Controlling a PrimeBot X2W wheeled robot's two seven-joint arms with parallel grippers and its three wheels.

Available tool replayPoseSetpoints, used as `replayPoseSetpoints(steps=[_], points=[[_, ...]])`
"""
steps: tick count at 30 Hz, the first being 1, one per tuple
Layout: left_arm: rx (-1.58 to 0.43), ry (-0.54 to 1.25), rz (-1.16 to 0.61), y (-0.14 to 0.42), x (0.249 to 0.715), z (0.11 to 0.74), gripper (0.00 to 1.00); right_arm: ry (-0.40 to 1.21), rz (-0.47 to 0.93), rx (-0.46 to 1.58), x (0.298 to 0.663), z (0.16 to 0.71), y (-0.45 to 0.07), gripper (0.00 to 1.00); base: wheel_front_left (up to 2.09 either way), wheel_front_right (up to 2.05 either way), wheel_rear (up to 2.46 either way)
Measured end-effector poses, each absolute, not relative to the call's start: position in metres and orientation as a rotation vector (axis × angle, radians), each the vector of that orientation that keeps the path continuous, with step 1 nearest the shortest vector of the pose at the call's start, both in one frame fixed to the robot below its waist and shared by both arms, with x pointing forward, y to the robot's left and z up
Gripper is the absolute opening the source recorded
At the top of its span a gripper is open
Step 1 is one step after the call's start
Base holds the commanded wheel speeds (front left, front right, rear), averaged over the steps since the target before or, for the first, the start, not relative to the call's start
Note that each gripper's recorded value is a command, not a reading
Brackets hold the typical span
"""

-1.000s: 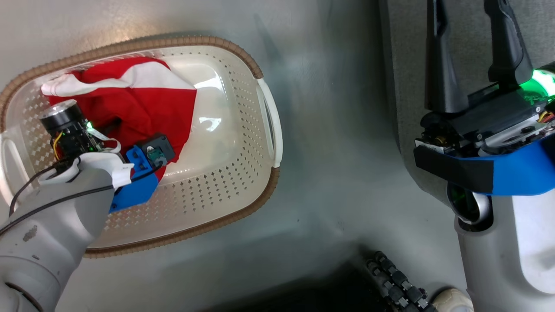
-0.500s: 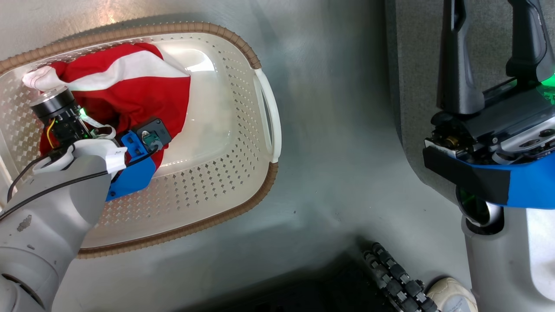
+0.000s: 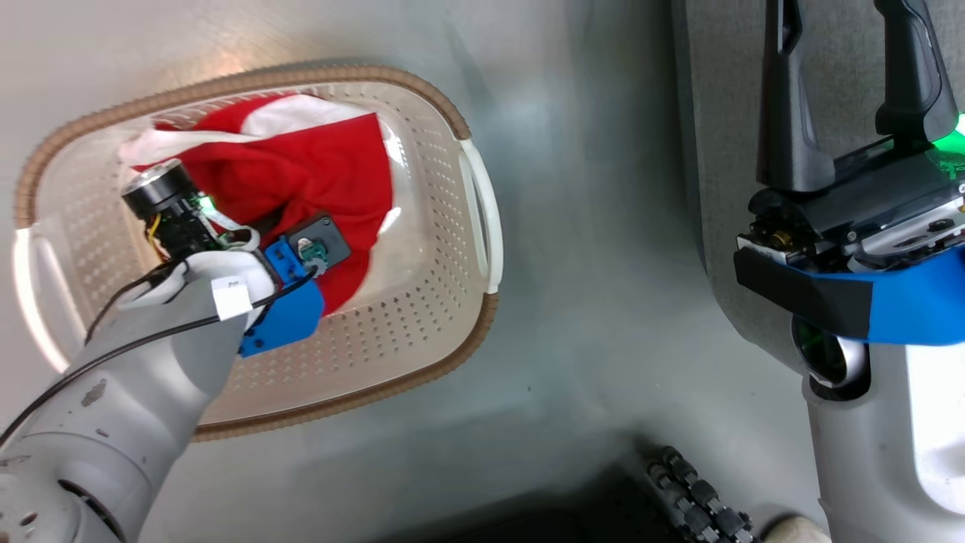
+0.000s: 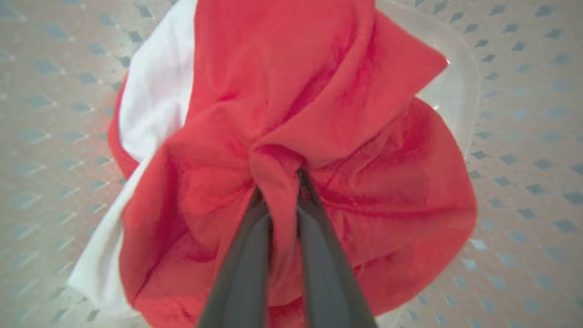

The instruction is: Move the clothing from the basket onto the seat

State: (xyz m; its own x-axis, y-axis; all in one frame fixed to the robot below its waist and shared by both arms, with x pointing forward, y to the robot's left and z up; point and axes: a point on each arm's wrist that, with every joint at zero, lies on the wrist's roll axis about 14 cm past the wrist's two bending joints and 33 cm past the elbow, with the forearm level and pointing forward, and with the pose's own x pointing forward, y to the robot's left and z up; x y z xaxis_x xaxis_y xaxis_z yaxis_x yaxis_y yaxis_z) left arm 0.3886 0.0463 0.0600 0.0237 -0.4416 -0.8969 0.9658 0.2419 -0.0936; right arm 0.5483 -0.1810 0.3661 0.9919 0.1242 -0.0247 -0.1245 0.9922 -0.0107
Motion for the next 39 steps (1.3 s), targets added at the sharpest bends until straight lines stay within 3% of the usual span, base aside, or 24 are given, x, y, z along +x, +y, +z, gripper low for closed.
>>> replayPoseSetpoints(steps=[17, 24, 39], points=[[0.429, 0.796, -1.081, 0.005, 0.414, 0.171, 0.0, -0.093, 0.161, 0.013, 0.548, 0.434, -0.158, 1.0, 0.0, 0.0, 0.0], [0.384, 0.714, -1.01, 0.005, 0.421, 0.222, 0.0, -0.142, 0.169, 0.019, 0.533, 0.47, -0.152, 1.0, 0.0, 0.0, 0.0], [0.227, 0.362, -0.807, 0.005, 0.457, 0.365, 0.0, -0.204, 0.183, 0.038, 0.489, 0.524, -0.141, 1.0, 0.0, 0.0, 0.0]])
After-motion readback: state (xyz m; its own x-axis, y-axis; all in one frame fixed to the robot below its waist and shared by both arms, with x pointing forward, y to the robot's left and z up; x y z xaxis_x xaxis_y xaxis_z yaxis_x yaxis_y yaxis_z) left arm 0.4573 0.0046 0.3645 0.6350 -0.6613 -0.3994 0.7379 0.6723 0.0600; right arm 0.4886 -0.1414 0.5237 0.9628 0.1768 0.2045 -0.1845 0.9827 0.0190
